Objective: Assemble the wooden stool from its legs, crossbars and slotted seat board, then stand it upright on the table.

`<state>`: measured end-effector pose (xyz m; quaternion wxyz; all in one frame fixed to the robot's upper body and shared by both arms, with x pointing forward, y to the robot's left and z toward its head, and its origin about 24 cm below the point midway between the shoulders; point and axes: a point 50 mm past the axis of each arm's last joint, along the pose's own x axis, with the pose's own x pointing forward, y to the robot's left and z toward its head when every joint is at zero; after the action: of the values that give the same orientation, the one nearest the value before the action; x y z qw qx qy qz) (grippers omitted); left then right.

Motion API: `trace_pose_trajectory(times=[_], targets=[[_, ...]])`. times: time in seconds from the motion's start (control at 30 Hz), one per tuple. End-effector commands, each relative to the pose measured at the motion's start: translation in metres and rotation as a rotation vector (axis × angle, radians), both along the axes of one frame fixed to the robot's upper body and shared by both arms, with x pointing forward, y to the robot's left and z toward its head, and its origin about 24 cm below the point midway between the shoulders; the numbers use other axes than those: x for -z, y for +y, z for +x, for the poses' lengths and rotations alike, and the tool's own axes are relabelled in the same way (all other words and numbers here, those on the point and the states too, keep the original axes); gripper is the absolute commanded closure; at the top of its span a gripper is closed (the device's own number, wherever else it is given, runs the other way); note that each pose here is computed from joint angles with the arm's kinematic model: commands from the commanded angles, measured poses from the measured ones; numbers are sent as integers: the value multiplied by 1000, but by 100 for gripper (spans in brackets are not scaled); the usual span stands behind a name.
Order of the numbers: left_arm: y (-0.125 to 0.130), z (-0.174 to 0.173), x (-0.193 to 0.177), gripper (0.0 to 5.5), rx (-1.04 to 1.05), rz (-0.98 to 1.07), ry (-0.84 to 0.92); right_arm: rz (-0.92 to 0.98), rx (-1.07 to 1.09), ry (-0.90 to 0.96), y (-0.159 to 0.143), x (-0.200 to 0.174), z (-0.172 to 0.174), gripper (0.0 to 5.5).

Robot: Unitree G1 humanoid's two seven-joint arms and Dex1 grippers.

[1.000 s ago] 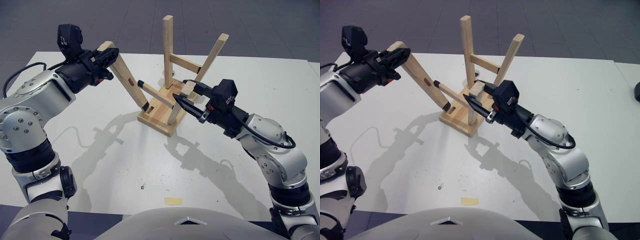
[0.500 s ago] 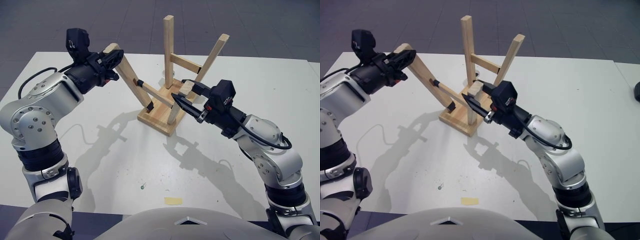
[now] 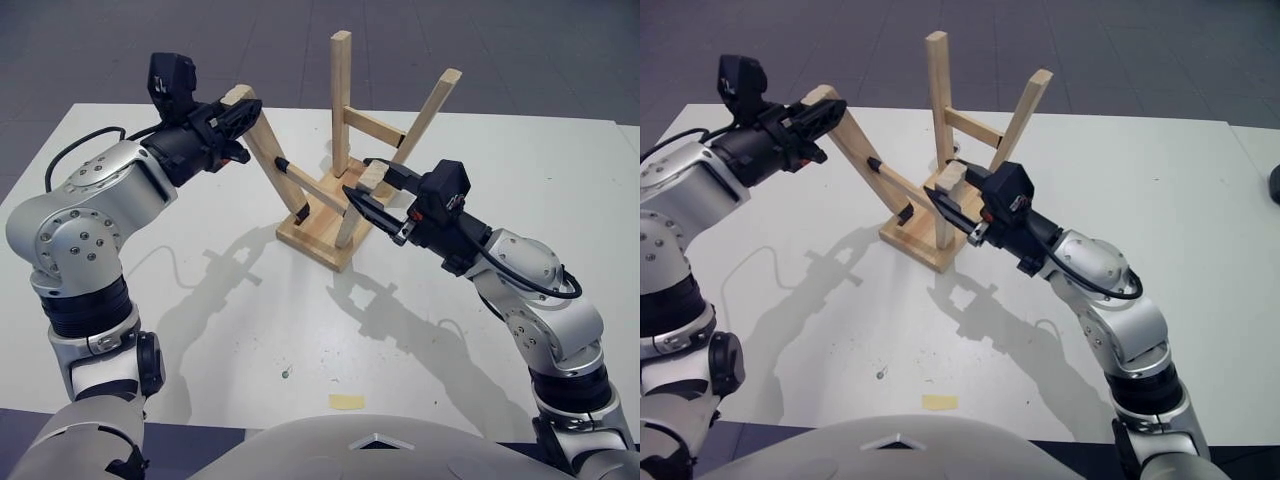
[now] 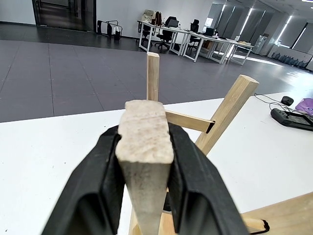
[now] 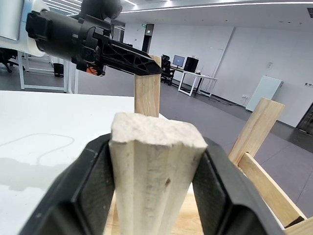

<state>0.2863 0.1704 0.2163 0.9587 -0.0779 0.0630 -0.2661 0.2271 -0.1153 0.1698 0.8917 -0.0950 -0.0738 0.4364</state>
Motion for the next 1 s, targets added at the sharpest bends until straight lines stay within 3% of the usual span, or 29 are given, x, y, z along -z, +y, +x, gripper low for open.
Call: trace_pose_trajectory(times=[0.03, 0.33, 1.0], targets=[[-14, -6, 11, 449, 102, 35, 62, -169, 58, 102, -9, 19, 8, 340], [-4, -7, 10, 449, 81, 93, 70, -167, 106, 101, -13, 20, 12, 340], [-9, 0, -10, 449, 128, 106, 140, -163, 138, 77, -11, 23, 11, 340]])
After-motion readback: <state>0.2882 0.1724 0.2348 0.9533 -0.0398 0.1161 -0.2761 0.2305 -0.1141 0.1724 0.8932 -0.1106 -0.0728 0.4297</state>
